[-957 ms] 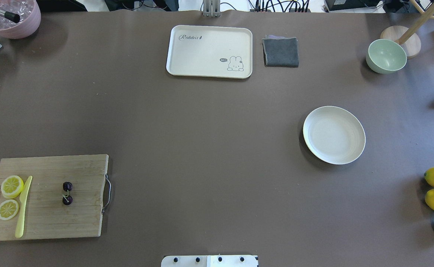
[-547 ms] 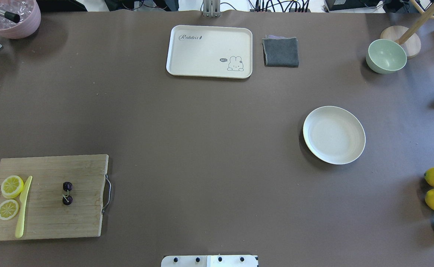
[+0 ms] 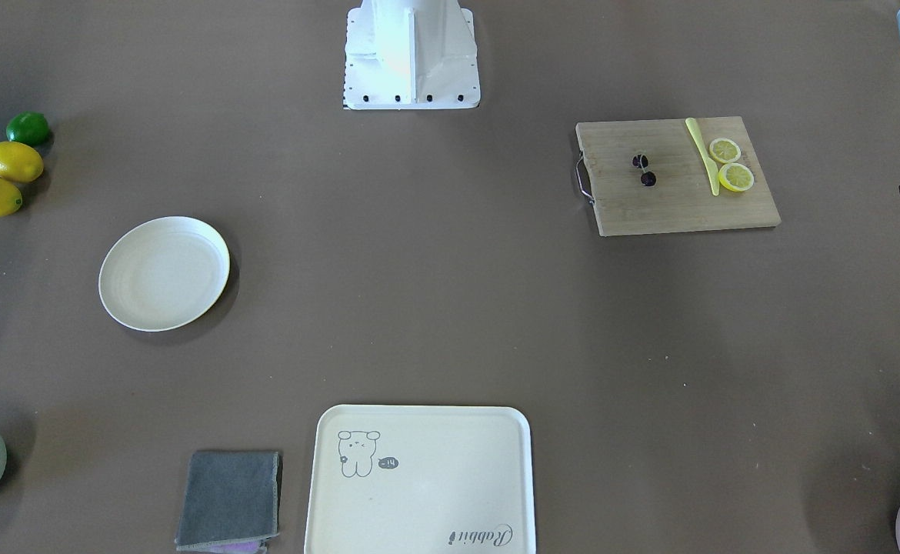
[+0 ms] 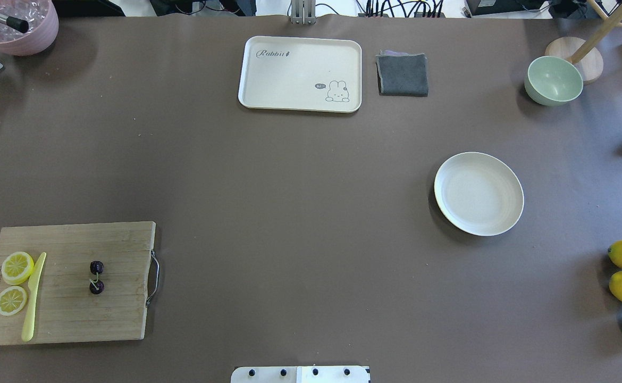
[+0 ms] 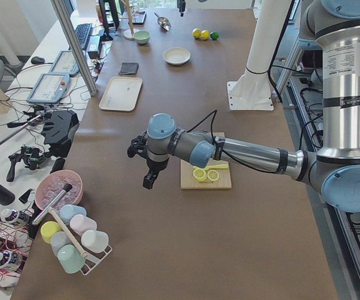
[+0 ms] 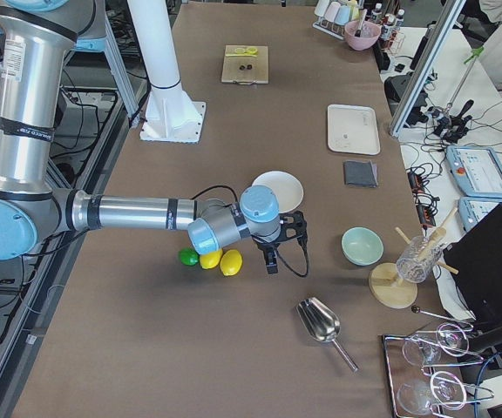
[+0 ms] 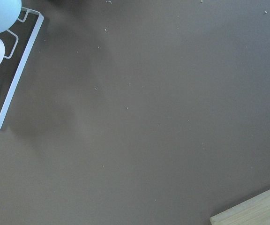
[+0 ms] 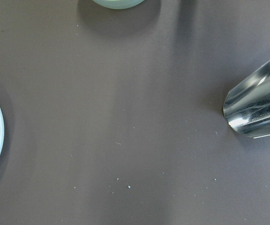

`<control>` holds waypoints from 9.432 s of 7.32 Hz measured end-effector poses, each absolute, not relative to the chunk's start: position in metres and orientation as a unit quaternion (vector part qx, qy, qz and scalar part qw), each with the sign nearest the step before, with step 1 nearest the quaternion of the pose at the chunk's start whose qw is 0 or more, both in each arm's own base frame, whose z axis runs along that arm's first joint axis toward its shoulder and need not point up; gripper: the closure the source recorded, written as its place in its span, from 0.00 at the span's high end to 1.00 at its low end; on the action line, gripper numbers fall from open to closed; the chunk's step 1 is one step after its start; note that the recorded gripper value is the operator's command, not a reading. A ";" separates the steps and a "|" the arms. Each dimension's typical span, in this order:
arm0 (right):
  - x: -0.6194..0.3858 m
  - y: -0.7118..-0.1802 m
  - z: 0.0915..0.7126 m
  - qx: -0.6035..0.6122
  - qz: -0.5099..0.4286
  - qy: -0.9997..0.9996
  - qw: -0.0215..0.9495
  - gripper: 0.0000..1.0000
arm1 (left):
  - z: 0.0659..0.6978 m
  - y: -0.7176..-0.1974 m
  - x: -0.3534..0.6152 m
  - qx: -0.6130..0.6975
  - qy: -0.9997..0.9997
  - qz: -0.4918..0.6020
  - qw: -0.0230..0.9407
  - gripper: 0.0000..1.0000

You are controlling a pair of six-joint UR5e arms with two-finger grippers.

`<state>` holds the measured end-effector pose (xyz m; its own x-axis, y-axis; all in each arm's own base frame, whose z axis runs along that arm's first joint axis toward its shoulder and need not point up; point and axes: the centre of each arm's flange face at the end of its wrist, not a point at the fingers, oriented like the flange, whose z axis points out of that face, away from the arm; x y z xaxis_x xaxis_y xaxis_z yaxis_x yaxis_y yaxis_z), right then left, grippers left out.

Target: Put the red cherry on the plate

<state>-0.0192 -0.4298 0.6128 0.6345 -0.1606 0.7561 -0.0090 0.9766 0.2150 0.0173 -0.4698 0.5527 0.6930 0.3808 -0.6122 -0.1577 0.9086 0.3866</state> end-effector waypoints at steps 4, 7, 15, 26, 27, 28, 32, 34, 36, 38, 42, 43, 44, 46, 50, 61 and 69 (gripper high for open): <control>-0.023 -0.451 0.620 0.097 -0.042 -0.425 0.899 1.00 | 0.554 -0.473 0.019 0.154 0.364 0.148 0.907 0.98; -0.025 -0.456 0.617 0.100 -0.043 -0.426 0.898 1.00 | 0.545 -0.473 0.016 0.163 0.366 0.149 0.904 0.97; -0.191 -0.513 0.515 0.100 -0.072 -0.436 0.892 0.91 | 0.557 -0.470 0.019 0.137 0.375 0.107 0.911 0.97; -0.292 -0.488 0.534 0.067 -0.094 -0.402 0.908 0.25 | 0.558 -0.468 0.016 0.138 0.374 0.103 0.911 0.97; -0.292 -0.487 0.535 0.067 -0.094 -0.402 0.908 0.12 | 0.558 -0.468 0.016 0.138 0.374 0.102 0.911 0.97; -0.292 -0.487 0.535 0.067 -0.094 -0.403 0.908 0.00 | 0.558 -0.468 0.016 0.137 0.374 0.102 0.911 0.97; -0.294 -0.486 0.531 0.060 -0.099 -0.413 0.903 0.00 | 0.555 -0.468 0.016 0.140 0.375 0.102 0.911 0.97; -0.291 -0.488 0.520 0.056 -0.097 -0.427 0.897 0.00 | 0.554 -0.469 0.016 0.139 0.376 0.101 0.911 0.97; -0.292 -0.498 0.498 0.056 -0.090 -0.448 0.888 0.00 | 0.552 -0.466 0.021 0.120 0.411 0.093 0.899 0.97; -0.304 -0.507 0.458 0.046 -0.063 -0.476 0.876 0.00 | 0.526 -0.466 0.031 0.092 0.435 0.020 0.895 0.97; -0.394 -0.469 0.357 0.014 -0.036 -0.522 0.852 0.00 | 0.448 -0.437 0.098 0.023 0.469 -0.085 0.879 0.97; -0.422 -0.451 0.343 0.017 -0.037 -0.522 0.852 0.00 | 0.436 -0.427 0.124 0.003 0.467 -0.108 0.878 0.97; -0.446 -0.435 0.333 0.020 -0.038 -0.521 0.852 0.00 | 0.427 -0.417 0.152 -0.012 0.460 -0.126 0.879 0.97; -0.482 -0.412 0.315 0.021 -0.036 -0.523 0.852 0.00 | 0.413 -0.391 0.214 -0.028 0.438 -0.151 0.886 0.97; -0.521 -0.386 0.305 0.024 -0.038 -0.518 0.854 0.00 | 0.409 -0.349 0.299 -0.032 0.409 -0.146 0.900 0.85; -0.547 -0.369 0.298 0.019 -0.037 -0.520 0.853 0.00 | 0.446 -0.338 0.353 -0.033 0.372 -0.105 0.922 0.74; -0.522 -0.388 0.279 0.033 -0.004 -0.532 0.846 1.00 | 0.457 -0.340 0.357 -0.036 0.365 -0.107 0.924 0.44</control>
<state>-0.5217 -0.3884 0.2788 0.4340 -0.0429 0.8999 -0.0277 0.9978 0.0609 0.3570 -0.3404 0.4566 0.7108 -0.2234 -0.6670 0.1707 0.9747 -0.1445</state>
